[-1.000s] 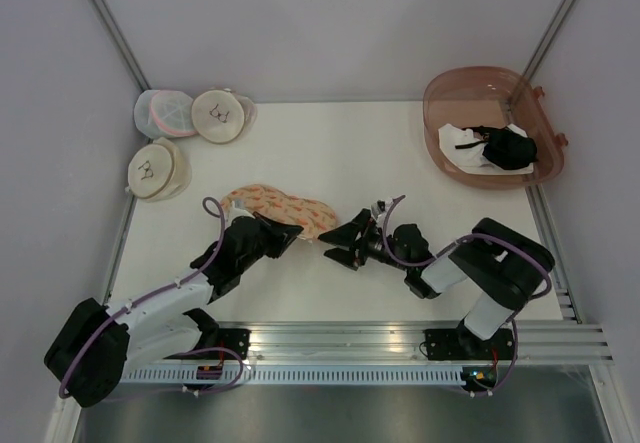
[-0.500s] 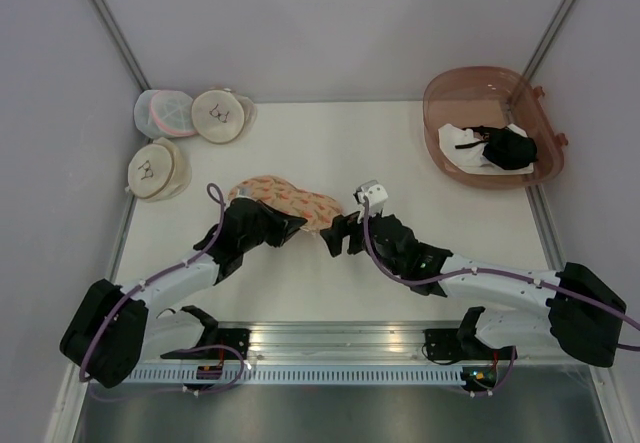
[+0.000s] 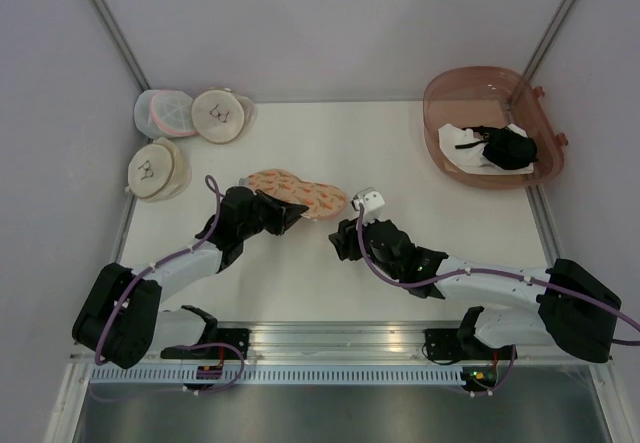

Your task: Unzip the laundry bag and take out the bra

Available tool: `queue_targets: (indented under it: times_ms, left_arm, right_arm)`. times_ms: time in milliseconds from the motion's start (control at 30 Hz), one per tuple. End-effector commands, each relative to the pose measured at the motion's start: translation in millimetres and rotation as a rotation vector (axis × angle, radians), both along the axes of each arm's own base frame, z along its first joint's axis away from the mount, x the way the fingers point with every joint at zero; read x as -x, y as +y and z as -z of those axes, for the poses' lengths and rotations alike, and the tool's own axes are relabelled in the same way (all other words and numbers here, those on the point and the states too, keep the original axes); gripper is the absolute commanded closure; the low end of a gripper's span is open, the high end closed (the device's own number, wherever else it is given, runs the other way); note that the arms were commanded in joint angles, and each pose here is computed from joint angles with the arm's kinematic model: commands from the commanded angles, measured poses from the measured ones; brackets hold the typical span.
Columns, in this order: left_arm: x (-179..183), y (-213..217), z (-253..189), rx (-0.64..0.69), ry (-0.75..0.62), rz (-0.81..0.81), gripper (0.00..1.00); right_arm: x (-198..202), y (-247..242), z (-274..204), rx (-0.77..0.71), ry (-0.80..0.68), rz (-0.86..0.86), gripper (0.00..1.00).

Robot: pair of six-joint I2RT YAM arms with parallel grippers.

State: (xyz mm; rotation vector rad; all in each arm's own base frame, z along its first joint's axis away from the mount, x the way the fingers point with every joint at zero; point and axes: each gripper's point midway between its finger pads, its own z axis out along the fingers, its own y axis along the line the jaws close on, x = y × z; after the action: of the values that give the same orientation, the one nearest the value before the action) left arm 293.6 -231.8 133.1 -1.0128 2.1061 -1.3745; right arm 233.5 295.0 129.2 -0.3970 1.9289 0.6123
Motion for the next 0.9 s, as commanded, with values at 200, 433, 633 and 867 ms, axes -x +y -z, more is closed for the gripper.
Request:
queue_targets:
  times_ms: [200, 433, 633, 867]
  left_arm:
    - [-10.9, -16.5, -39.0, 0.122, -0.062, 0.038, 0.98]
    - [-8.0, -15.8, -32.1, 0.115, -0.044, 0.043, 0.98]
    - [-3.1, -16.5, -26.5, 0.117, -0.029, 0.056, 0.98]
    - [0.1, -17.7, -23.9, 0.119, -0.023, 0.067, 0.98]
  right_arm:
    - [-8.1, 41.8, -9.3, -0.111, -0.018, -0.062, 0.4]
    - [-17.2, 58.4, -12.6, -0.122, -0.046, -0.076, 0.39]
    - [-28.7, 62.3, -16.0, -0.108, -0.072, -0.045, 0.36]
    - [-36.8, 67.2, -17.8, -0.101, -0.093, -0.026, 0.5]
